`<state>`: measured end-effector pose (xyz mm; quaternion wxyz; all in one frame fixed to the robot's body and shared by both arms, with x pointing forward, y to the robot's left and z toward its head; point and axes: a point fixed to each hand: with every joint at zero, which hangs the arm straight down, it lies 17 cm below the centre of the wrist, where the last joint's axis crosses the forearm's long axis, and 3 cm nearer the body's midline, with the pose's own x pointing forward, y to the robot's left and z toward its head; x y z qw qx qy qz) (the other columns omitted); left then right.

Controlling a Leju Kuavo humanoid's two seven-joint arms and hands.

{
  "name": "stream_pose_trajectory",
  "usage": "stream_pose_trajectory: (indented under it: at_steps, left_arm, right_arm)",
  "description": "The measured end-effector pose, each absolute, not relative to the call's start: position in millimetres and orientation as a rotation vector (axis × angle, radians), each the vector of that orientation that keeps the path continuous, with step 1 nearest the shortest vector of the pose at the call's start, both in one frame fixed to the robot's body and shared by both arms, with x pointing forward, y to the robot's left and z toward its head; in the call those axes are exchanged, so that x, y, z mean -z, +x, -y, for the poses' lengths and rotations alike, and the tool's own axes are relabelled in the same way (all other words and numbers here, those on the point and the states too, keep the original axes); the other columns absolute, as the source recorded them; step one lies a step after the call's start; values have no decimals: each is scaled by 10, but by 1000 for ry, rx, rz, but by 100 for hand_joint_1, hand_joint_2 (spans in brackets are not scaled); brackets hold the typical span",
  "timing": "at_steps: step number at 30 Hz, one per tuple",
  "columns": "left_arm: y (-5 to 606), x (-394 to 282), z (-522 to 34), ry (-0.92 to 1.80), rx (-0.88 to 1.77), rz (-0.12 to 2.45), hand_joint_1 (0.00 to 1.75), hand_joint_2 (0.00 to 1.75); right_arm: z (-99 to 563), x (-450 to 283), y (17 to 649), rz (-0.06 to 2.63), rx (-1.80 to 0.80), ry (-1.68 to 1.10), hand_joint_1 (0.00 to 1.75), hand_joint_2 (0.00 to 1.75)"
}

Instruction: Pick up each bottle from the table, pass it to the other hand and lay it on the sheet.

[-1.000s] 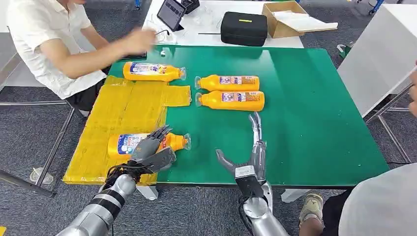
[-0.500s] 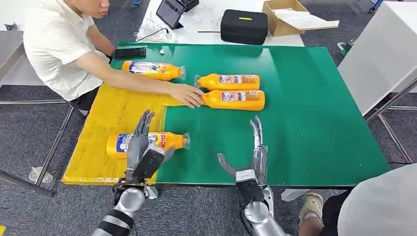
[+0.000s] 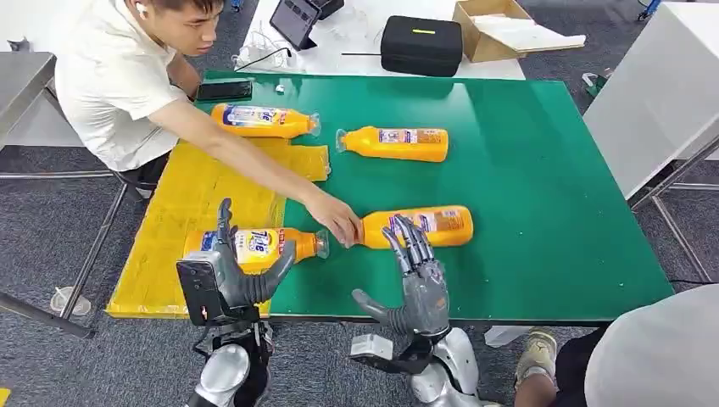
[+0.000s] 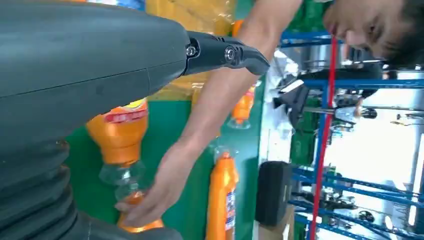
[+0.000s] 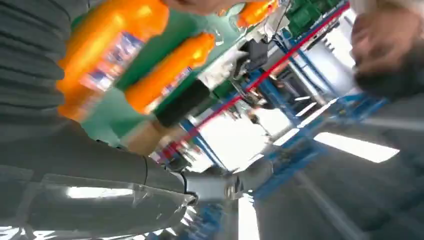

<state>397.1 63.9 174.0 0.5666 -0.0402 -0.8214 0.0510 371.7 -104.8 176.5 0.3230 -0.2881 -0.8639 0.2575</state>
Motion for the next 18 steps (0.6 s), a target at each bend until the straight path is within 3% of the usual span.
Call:
stream_pose_trajectory:
  at_steps: [8,18]
  left_arm:
    - [3785,-1526,-372,-287,-93,1813,0,175]
    - [3729,-1506,-255,-368,-35,1778,0,175]
  right_arm:
    - [1773,-1331,4040,2005,-917,-1088,0,175]
    - [2171,-815,4362,1779,-887,-1064,0,175]
